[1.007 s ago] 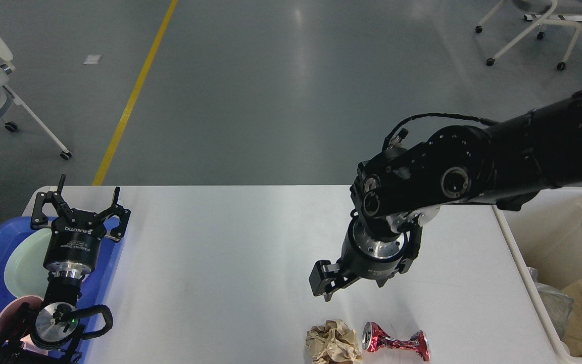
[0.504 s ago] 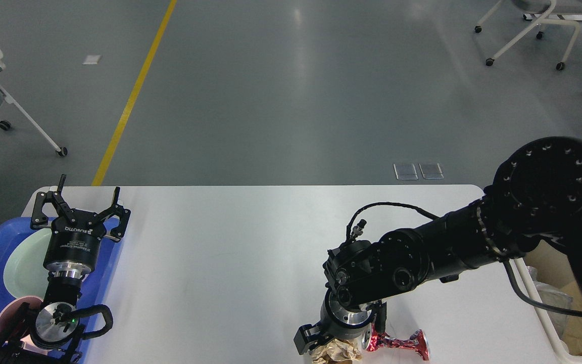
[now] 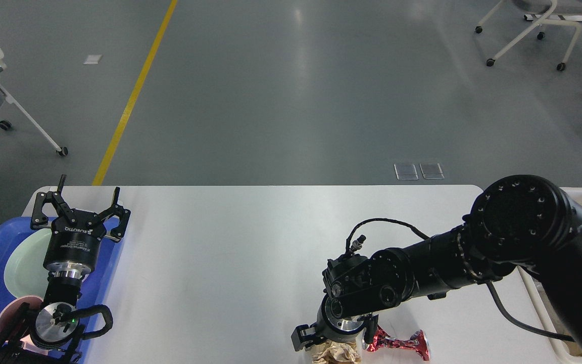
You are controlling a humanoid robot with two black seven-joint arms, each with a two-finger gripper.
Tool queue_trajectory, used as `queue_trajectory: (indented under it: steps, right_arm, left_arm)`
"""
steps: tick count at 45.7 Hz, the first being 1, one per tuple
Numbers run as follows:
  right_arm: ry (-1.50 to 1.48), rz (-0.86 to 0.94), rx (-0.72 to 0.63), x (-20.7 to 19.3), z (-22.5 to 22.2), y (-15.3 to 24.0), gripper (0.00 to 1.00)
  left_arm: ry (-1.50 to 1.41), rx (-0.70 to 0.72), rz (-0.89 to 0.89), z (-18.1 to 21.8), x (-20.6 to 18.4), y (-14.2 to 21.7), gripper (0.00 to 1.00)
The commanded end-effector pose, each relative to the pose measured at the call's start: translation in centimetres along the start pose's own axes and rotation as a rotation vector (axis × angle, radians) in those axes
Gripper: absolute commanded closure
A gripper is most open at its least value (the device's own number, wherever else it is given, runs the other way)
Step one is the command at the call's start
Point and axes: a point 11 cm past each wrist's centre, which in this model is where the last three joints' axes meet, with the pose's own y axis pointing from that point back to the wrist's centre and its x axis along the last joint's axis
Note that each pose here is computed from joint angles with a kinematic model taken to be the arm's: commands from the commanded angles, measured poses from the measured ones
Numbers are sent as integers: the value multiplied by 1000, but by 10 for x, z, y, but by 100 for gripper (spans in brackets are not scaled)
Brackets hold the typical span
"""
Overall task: Tidy desktop
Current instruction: 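Close the right gripper on the brown paper wad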
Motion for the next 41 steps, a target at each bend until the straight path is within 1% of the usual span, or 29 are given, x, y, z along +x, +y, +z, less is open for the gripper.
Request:
queue_trajectory:
  steps: [1,4,7,12,13,18,21,23,24,41]
  right_arm:
    - [4,-2,1,-1,-1,-1,5]
    - [4,-4,0,-2,-1,-1,9]
    - [3,-7,-2,-3,0,-3,19]
    - [10,-14,-19,-6,5,-6,31]
    - [12,-16,-22,-7,5,-6,36]
    - [10,-31,-31,-12,7,-9,64]
    - [5,-40,-31,-14,8,-11,79]
    - [5,-39,-32,-14,8,-10,94]
    - [5,-43,-32,-14,9,-11,100]
    - [-46,-55,-25,-13,10,-7,100]
  left_arm:
    - [0,0,0,0,0,0,4]
    - [0,0,-1,0,0,0,4]
    - [0,0,-1,0,0,0,4]
    - [2,0,-1,-1,0,0,4]
    - [2,0,-1,-1,0,0,4]
    - [0,-1,-3,0,-1,-1,4]
    - [0,-1,-3,0,-1,-1,4]
    - [0,1,-3,0,-1,-1,4]
    - [0,-1,-1,0,-1,-1,4]
    - [0,-1,-1,0,-1,-1,4]
